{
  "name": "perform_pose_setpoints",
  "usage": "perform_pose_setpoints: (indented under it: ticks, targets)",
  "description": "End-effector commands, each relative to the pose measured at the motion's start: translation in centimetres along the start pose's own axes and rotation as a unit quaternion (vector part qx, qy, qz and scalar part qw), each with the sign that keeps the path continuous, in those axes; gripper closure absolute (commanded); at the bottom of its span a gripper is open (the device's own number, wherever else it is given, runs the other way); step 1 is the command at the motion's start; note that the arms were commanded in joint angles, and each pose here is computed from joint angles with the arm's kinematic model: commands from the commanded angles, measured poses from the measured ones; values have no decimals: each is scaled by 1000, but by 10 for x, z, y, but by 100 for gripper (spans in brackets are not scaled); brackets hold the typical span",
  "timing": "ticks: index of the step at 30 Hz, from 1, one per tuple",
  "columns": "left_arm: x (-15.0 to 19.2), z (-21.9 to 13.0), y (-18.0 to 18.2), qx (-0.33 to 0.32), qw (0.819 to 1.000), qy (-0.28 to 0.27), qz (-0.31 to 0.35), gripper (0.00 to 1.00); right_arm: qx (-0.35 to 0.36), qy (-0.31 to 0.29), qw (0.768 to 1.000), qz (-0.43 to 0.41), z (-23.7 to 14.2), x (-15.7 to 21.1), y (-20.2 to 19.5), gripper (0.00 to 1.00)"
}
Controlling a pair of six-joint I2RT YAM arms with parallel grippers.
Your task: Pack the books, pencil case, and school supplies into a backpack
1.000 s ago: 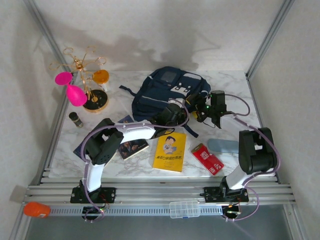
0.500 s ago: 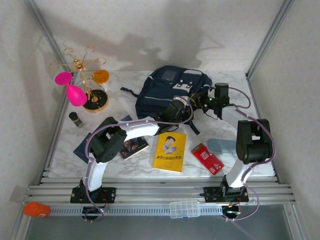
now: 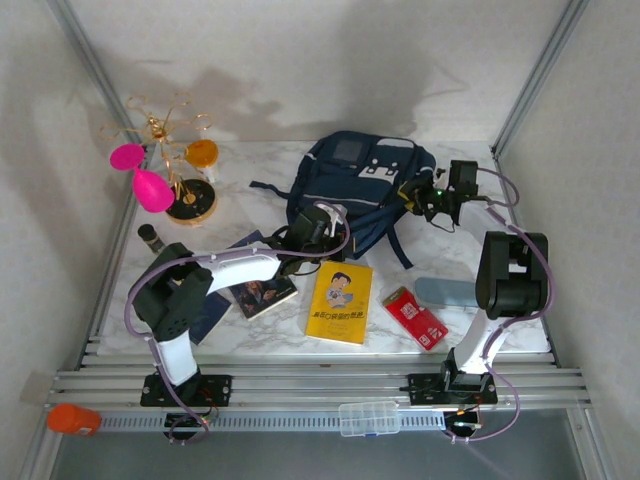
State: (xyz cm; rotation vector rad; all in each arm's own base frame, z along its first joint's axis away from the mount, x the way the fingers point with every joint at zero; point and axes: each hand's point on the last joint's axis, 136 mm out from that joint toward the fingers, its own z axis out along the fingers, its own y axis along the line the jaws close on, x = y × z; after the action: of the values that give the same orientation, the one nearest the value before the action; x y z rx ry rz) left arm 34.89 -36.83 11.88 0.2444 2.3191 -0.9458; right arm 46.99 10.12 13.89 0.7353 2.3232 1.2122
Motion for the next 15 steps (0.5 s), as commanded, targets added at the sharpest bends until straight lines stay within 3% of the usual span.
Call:
perform_pose_setpoints:
  ticks: [1,4,7,10,15]
  targets:
    - [-14,2,-11,18,1000,-7,-11,100,6,-58,998,-38,-25,-15,9,41]
    - [-22,5,-19,31,999,-19,-22,100,34,-43,998,-18,-30,16,-9,16]
    - [-26,10,-23,38,999,-24,-27,100,26,-19,999,3,-30,52,-17,1]
    - [-25,14,-27,37,999,-18,-28,100,11,11,1000,23,-21,90,-9,1]
    - [-24,18,-35,38,999,-16,-21,100,-24,-6,996,80,-2,115,7,1]
